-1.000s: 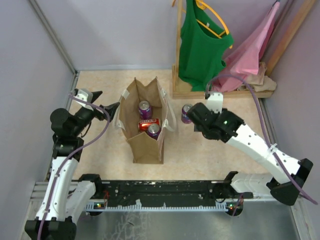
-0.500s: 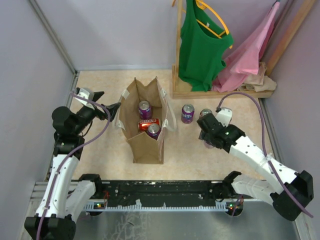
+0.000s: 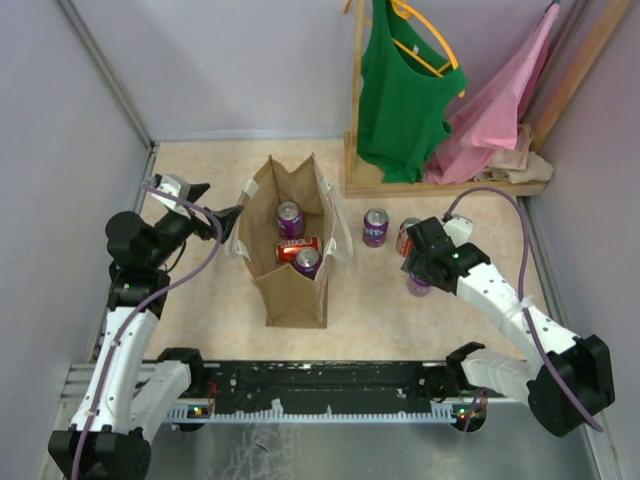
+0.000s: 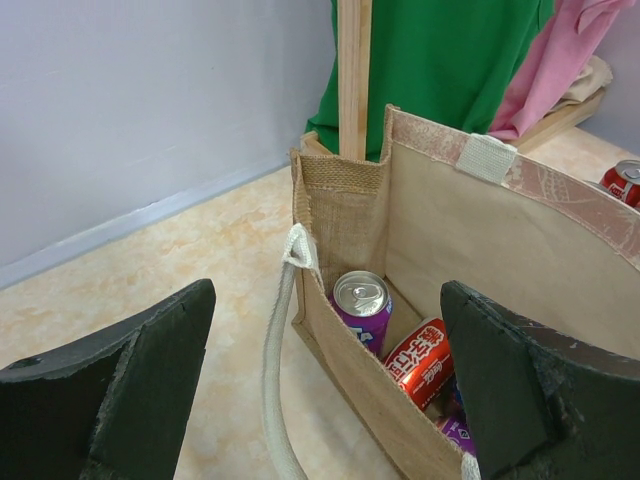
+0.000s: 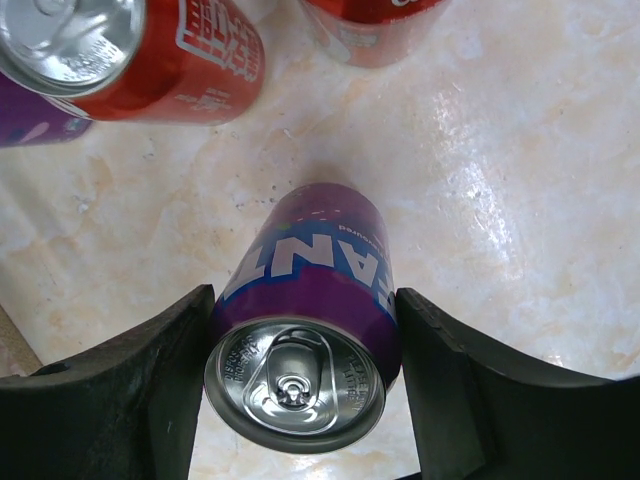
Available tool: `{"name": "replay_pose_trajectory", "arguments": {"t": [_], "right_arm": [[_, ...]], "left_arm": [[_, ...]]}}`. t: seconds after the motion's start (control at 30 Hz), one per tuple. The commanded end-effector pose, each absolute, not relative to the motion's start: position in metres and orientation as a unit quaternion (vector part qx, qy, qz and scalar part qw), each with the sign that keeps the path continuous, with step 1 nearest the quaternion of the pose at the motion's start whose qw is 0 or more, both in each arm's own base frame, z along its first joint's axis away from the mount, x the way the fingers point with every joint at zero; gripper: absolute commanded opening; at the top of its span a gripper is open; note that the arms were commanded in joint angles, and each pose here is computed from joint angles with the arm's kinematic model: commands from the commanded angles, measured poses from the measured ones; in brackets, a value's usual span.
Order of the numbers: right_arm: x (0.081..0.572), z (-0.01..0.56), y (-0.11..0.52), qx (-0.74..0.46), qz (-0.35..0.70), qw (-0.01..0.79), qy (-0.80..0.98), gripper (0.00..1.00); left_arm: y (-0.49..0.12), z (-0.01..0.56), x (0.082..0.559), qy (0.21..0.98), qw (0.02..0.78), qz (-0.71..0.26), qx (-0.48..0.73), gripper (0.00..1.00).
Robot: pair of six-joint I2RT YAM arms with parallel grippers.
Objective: Take the beverage out of the canvas bag
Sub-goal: Place the drink at the center of the board.
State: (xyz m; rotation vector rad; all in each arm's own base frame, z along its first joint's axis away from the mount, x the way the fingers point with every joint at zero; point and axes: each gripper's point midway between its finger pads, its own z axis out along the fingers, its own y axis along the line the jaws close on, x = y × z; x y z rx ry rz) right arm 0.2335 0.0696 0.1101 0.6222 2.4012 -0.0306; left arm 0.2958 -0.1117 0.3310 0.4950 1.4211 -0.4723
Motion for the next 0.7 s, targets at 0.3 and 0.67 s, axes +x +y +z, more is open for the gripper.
{"name": "replay_pose_trajectory", "arguments": {"t": [0.3,0.67], "right_arm": [[0.242,0.102,0.069,0.247,-0.025,0.309,0.918,0.73],[0.249,0.145,0.063,0.235,-0.030,0.345,0.908,0.99]], "left_arm": [[-0.117,0.329,0.297,0.637,0.702,-0.220,0.232,1.00],[-0.117,0.327,0.297,0.639,0.699,-0.220,0.232,1.00]]}}
